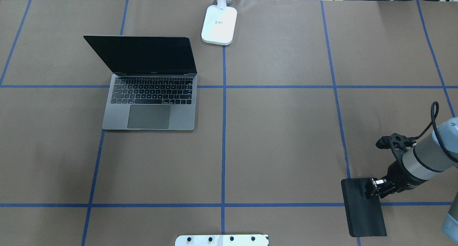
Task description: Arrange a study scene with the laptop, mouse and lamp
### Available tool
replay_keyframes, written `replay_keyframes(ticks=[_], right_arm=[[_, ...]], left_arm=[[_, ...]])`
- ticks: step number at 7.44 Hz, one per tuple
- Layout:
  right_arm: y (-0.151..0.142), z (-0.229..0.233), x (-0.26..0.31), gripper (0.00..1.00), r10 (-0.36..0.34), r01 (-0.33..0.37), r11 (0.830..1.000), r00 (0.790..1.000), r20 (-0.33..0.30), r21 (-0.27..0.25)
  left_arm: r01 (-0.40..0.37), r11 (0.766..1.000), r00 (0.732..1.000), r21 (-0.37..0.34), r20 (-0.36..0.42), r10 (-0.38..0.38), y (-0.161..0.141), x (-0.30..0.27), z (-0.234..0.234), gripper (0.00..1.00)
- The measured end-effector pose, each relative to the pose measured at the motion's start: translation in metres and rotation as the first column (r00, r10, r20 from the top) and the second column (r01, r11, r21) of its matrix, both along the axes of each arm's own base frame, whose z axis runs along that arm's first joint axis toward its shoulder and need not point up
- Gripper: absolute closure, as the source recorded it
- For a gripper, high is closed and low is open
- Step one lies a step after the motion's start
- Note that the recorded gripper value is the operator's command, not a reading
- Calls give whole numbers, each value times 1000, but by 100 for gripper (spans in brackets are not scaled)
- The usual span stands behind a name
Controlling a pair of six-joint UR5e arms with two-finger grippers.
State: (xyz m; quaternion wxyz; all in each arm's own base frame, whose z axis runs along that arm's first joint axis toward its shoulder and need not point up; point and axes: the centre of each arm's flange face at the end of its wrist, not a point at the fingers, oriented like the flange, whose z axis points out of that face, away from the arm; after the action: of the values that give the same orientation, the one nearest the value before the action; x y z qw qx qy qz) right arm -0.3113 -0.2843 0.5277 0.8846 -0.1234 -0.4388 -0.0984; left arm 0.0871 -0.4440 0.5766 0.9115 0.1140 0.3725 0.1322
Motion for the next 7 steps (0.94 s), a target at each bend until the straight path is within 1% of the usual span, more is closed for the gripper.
replay_keyframes(ticks=[5,6,7], right_arm=[[4,5,-3,49,-11,11,1000,1000,-9,-3],[5,6,-5,52,-15,15,1000,1000,-11,-5],[5,7,-4,66,-15,15,1000,1000,-12,-5]], left_arm=[[1,1000,1000,-1,0,-1,0,0,0,0],[1,1000,1000,-1,0,-1,0,0,0,0],[1,1000,1000,0,0,-1,0,0,0,0]])
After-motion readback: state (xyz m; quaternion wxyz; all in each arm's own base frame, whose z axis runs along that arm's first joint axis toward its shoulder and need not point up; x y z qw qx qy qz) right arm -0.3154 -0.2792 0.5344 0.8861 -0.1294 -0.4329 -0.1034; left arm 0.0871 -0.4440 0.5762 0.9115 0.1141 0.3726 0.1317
